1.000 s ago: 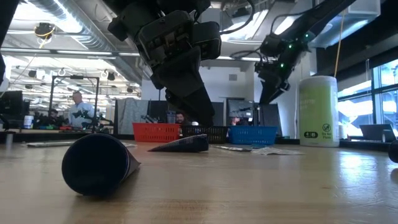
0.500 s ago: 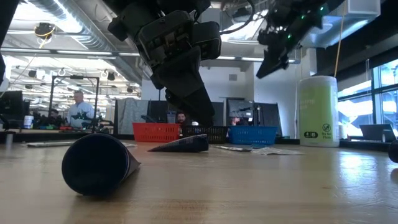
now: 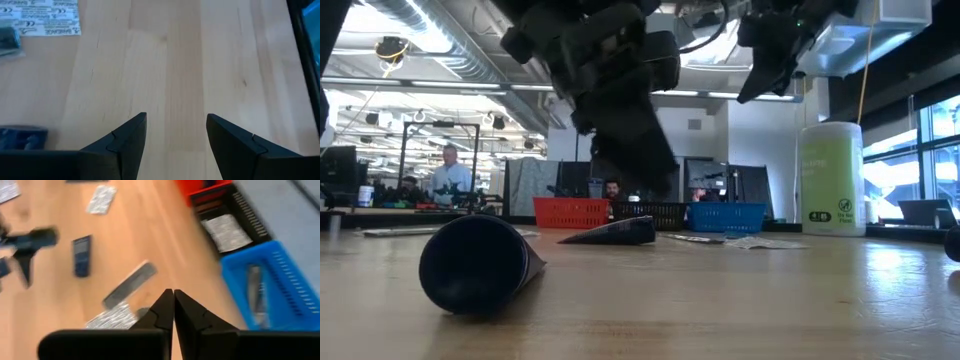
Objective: Pick & Place Travel size toiletries
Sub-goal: Put the blue shave cream into the red bin
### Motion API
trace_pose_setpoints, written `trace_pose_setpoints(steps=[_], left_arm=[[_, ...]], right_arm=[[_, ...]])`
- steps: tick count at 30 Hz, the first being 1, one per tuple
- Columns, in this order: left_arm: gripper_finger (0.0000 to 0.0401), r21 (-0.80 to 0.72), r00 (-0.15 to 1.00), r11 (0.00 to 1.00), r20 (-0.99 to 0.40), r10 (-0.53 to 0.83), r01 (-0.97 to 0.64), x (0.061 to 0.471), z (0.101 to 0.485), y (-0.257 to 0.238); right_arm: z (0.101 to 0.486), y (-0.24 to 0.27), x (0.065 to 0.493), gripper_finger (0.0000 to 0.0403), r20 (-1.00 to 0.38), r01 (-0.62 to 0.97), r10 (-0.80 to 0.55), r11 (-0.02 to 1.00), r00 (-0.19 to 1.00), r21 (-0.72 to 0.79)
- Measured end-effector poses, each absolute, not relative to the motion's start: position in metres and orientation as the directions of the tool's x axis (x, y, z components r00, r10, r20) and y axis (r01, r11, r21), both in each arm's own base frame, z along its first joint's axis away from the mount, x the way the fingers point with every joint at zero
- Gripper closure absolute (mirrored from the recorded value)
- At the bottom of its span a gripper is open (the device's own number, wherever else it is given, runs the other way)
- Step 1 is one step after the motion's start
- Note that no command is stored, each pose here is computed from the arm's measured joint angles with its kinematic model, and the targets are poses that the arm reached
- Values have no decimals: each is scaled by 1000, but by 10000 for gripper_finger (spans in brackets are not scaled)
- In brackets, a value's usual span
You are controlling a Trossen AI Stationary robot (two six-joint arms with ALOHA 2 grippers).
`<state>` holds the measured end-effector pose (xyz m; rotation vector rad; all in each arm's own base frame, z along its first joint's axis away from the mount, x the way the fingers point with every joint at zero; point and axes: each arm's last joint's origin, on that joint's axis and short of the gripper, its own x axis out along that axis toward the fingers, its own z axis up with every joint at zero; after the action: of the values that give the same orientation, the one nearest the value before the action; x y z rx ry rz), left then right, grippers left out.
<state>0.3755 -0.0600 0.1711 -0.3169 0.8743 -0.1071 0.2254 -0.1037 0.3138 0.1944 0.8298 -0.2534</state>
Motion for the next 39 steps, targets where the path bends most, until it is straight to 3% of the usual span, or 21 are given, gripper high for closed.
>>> trace_pose_setpoints(steps=[4, 11, 17, 20, 26, 31, 39], left_arm=[[196, -270, 678, 963, -706, -203, 8, 366, 195, -58], [196, 13, 781, 996, -620, 78, -89, 323, 266, -60], [196, 130, 842, 986, -515, 157, -104, 282, 305, -66], [196, 109, 888, 991, -444, 124, -84, 257, 306, -61], [196, 53, 952, 995, -292, 97, -85, 193, 284, -43], [196, 50, 982, 998, -183, 56, -48, 156, 276, -34], [196, 89, 995, 993, -57, 82, -77, 117, 269, -22]], right_arm=[[311, -84, 230, 395, -774, 263, -84, 959, 627, 109], [309, -49, 236, 396, -810, 244, -73, 966, 582, 88], [310, -11, 236, 399, -820, 173, -44, 983, 571, 68], [309, 9, 228, 400, -807, 150, -62, 988, 587, 34], [282, 29, 185, 401, -769, 133, 1, 985, 639, 112], [265, 26, 152, 402, -638, 91, 34, 983, 769, 162], [254, 15, 107, 402, -470, 54, -1, 994, 883, 100]])
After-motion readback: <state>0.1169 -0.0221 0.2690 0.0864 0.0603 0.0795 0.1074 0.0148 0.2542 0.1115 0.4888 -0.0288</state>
